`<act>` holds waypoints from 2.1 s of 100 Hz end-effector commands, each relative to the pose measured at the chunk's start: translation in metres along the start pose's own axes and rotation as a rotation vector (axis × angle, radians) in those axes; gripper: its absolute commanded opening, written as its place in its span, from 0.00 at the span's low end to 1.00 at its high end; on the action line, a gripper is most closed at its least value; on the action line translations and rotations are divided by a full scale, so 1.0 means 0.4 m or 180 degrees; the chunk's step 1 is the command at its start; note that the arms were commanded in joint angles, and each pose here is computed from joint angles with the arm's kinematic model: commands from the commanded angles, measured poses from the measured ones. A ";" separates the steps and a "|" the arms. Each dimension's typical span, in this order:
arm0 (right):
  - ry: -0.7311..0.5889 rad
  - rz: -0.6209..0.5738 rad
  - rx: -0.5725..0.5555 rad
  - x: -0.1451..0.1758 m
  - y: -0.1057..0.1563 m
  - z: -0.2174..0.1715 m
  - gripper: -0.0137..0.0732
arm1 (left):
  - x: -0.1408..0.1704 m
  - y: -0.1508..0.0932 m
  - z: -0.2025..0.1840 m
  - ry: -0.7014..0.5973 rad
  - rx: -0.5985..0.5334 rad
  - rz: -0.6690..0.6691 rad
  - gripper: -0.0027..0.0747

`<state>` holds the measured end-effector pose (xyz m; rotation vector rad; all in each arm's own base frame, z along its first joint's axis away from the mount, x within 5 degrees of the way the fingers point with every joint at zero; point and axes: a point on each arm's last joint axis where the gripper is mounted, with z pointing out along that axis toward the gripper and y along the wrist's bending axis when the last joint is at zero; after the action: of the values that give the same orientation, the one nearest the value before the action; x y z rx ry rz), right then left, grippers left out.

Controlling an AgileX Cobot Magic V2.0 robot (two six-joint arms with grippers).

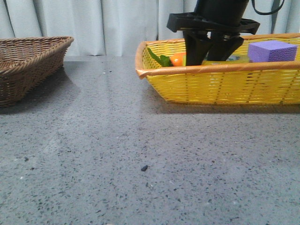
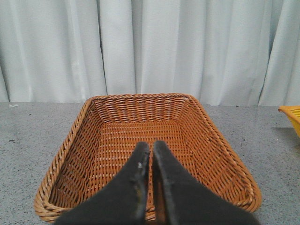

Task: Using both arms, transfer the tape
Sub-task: 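Lower the right gripper into the yellow basket and grasp the tape roll, then lift the tape roll with the right gripper and carry it toward the brown basket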

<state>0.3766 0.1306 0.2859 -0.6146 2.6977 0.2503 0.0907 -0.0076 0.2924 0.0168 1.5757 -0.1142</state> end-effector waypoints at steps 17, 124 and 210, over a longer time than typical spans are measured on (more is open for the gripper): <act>-0.0308 -0.0081 0.0075 -0.018 0.004 -0.073 0.11 | -0.044 -0.003 0.001 -0.0299 0.0019 -0.0047 0.01; -0.0766 -0.1165 -0.0430 -0.080 0.339 -0.319 0.11 | -0.044 -0.003 0.001 -0.0299 0.0019 -0.0047 0.01; -0.0276 -0.1733 -0.0588 -0.074 0.550 -0.072 0.12 | -0.044 -0.003 0.001 -0.0299 0.0019 -0.0047 0.01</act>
<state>0.2974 0.3378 0.3064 -1.3680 2.4597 0.3516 0.0907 -0.0076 0.2922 0.0169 1.5773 -0.1143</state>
